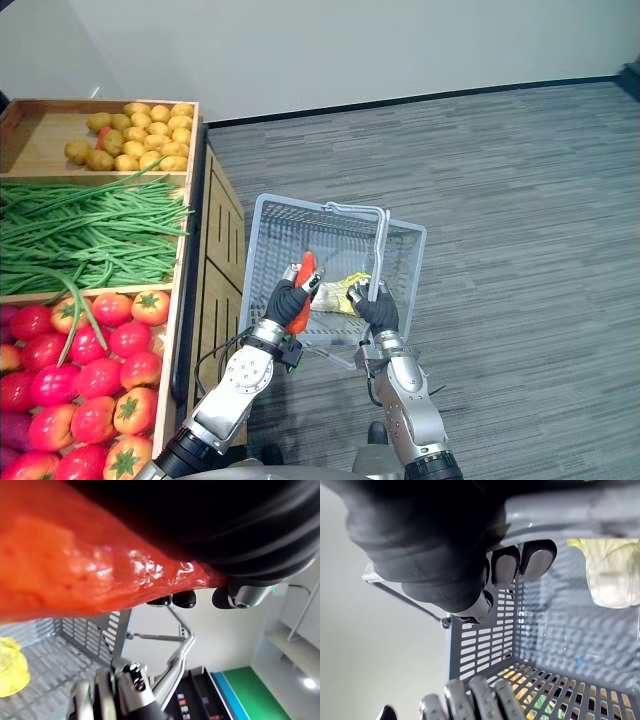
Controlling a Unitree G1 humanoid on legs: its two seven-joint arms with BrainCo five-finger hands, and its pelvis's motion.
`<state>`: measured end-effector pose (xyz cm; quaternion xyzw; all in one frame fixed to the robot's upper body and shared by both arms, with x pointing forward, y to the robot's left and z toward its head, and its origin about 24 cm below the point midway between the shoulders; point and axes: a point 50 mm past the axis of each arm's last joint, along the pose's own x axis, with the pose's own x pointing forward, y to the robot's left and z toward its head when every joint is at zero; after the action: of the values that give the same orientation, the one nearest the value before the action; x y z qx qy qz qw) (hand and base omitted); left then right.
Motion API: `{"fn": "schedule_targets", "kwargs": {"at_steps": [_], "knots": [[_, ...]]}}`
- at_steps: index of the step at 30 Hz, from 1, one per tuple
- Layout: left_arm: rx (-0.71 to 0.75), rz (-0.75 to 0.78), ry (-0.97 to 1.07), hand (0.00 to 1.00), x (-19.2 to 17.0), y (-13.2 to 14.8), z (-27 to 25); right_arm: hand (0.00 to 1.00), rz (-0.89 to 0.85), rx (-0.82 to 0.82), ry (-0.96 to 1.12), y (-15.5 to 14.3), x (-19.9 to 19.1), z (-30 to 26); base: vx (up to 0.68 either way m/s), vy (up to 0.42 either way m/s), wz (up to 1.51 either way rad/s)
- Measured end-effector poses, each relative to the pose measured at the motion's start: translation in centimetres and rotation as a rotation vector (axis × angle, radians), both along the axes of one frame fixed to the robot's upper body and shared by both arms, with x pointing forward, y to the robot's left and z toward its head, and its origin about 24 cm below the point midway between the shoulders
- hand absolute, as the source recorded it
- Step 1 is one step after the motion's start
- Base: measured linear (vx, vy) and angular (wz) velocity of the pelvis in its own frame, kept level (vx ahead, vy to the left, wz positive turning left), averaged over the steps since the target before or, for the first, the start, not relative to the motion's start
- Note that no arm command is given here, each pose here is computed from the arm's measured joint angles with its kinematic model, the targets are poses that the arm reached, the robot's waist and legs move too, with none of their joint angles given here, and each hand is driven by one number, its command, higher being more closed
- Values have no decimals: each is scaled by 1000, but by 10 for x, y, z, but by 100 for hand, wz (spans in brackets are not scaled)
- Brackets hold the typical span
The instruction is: Pick vegetable in the basket
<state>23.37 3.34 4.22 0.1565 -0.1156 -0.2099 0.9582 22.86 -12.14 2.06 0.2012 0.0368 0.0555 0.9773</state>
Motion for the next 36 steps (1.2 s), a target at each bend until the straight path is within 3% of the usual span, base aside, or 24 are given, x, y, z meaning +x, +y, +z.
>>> {"fn": "schedule_targets", "kwargs": {"at_steps": [10, 11, 19, 36], "knots": [[240, -123, -65, 100, 7, -20, -13, 100, 81, 167, 160, 3, -18, -22, 0, 5, -5], [285, -109, -40, 0, 12, -17, -21, 100, 114, 183, 179, 8, -22, -24, -9, -21, -4], [499, -74, 26, 0, 24, -1, -47, 100, 256, 290, 270, 26, -45, -37, -18, -16, -11], [534, -31, 35, 0, 32, 11, -49, 100, 261, 319, 201, 22, -49, -24, -6, -5, -1]]}}
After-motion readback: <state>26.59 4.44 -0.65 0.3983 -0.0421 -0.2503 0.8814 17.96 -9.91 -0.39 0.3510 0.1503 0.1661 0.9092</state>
